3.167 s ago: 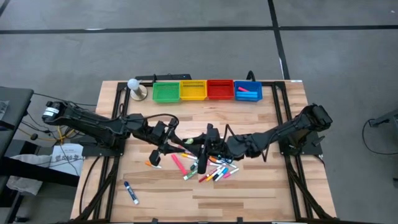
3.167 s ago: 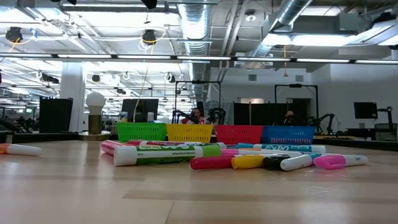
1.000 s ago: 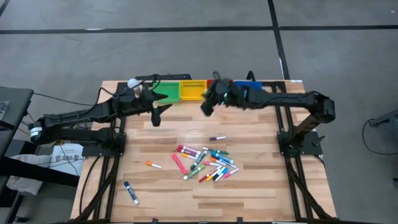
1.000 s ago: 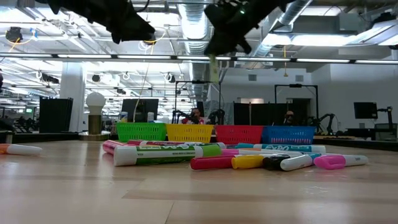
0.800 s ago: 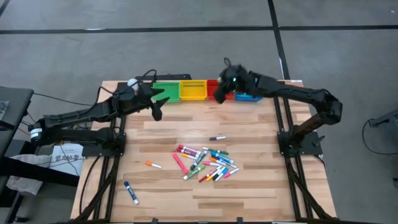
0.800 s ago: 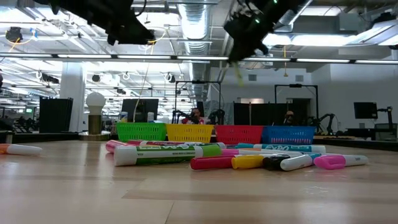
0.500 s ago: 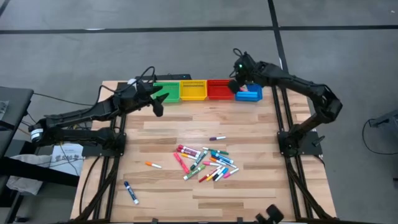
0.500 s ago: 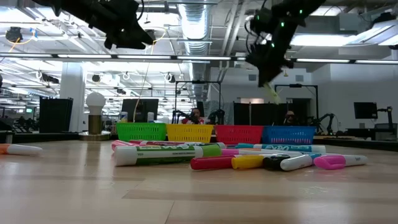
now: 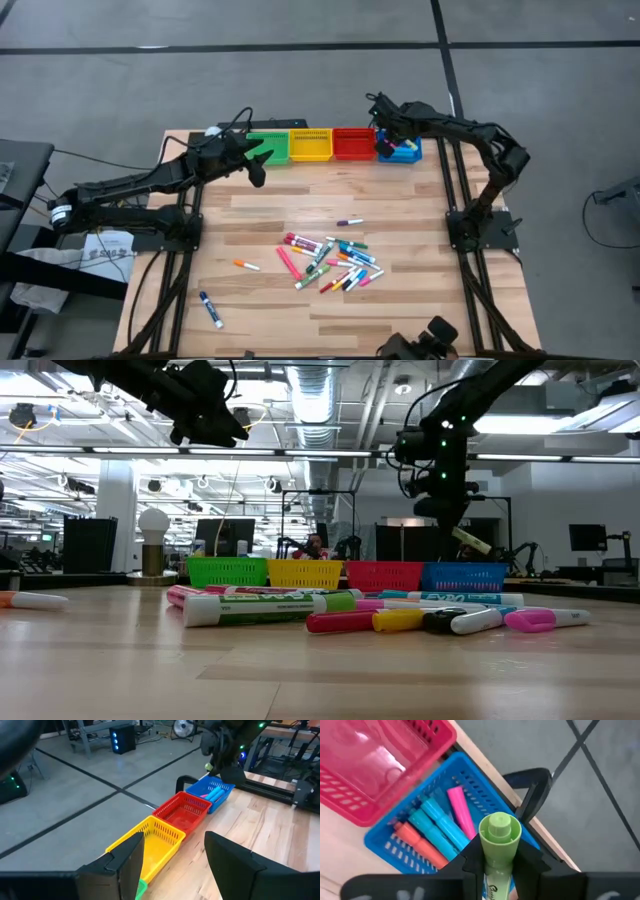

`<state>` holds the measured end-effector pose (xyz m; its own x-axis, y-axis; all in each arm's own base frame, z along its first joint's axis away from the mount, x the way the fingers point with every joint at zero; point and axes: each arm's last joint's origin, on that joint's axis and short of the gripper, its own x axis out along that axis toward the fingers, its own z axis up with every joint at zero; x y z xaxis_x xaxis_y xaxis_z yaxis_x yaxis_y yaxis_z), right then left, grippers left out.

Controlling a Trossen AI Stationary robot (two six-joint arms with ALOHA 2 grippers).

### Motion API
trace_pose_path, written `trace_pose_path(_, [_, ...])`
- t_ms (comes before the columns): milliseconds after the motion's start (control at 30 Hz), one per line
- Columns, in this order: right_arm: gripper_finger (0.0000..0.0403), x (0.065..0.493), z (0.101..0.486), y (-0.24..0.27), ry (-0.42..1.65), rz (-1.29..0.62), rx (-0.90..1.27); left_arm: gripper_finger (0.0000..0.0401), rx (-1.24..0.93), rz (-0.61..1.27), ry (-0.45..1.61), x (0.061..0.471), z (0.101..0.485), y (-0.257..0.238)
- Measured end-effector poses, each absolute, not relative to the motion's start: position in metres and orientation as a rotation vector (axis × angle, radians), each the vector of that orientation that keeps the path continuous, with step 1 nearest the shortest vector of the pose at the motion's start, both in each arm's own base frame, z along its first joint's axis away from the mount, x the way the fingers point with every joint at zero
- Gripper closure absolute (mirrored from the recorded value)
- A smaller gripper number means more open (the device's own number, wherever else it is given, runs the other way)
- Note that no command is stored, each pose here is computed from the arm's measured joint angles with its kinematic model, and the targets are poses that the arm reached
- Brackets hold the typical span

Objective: Pick & Place Markers
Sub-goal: Put the light green highlighter pen into the blue basket, then put the pink highlighter pen into the blue basket

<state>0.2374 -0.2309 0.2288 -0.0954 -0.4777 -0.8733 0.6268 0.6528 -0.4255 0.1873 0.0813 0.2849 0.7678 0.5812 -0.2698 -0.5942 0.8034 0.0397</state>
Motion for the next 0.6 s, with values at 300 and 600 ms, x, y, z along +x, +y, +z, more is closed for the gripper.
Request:
trace_pose_path(300, [0.0285, 0.2364, 0.2278, -0.2306, 1.409, -0.934, 0.122, 0.0193, -0.049, 0.638, 0.276, 0.1874, 0.285, 0.0813])
trace_pose_path(600, [0.0221, 0.2334, 0.2285, -0.2298, 1.409, -0.958, 0.164, 0.0193, -0.097, 0.644, 0.261, 0.1873, 0.2849, 0.0812])
